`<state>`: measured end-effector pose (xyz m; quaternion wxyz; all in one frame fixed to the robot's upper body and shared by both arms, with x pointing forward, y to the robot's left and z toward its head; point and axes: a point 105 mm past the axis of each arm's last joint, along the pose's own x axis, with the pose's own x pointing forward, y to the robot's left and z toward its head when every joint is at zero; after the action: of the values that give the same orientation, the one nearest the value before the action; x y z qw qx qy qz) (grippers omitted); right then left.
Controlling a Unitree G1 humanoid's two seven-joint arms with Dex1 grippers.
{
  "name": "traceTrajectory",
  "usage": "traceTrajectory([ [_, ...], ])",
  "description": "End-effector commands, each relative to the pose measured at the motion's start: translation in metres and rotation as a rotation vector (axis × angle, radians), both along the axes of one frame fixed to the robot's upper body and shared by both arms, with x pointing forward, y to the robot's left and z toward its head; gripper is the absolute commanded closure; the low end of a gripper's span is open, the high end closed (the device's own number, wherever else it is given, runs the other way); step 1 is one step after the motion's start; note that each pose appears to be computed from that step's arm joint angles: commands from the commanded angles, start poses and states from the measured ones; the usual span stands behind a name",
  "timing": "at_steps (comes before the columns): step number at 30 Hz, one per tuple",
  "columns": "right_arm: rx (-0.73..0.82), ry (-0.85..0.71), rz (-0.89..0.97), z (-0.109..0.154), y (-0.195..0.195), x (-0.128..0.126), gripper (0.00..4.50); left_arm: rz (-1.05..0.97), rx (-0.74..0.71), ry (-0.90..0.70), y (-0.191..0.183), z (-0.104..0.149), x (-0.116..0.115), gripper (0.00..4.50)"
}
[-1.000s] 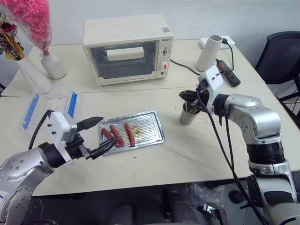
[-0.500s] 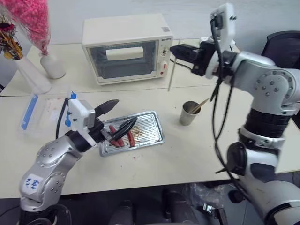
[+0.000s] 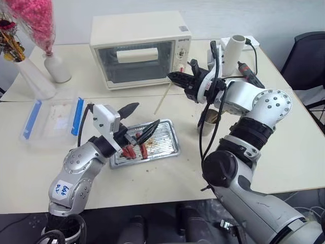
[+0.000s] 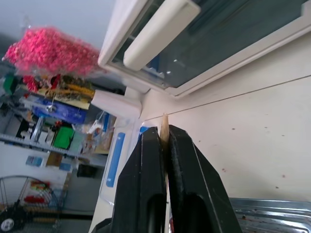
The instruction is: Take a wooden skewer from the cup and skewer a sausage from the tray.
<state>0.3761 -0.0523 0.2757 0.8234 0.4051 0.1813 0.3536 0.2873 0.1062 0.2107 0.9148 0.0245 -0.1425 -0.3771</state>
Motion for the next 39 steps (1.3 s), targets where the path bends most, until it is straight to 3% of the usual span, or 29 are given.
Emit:
traceTrajectory([
  [1, 0.082, -0.018, 0.069, 0.013, 0.025, -0.011, 4.48, 0.029, -0.028, -0.061, 0.001, 0.01, 0.002, 0.0],
  [18, 0.177, 0.061, 0.109, 0.009, 0.045, -0.02, 4.48, 0.015, -0.003, -0.083, -0.015, 0.006, 0.02, 0.0],
  [39, 0.199, 0.07, 0.107, 0.012, 0.05, -0.021, 4.48, 0.006, -0.038, -0.153, -0.027, 0.027, 0.036, 0.0],
])
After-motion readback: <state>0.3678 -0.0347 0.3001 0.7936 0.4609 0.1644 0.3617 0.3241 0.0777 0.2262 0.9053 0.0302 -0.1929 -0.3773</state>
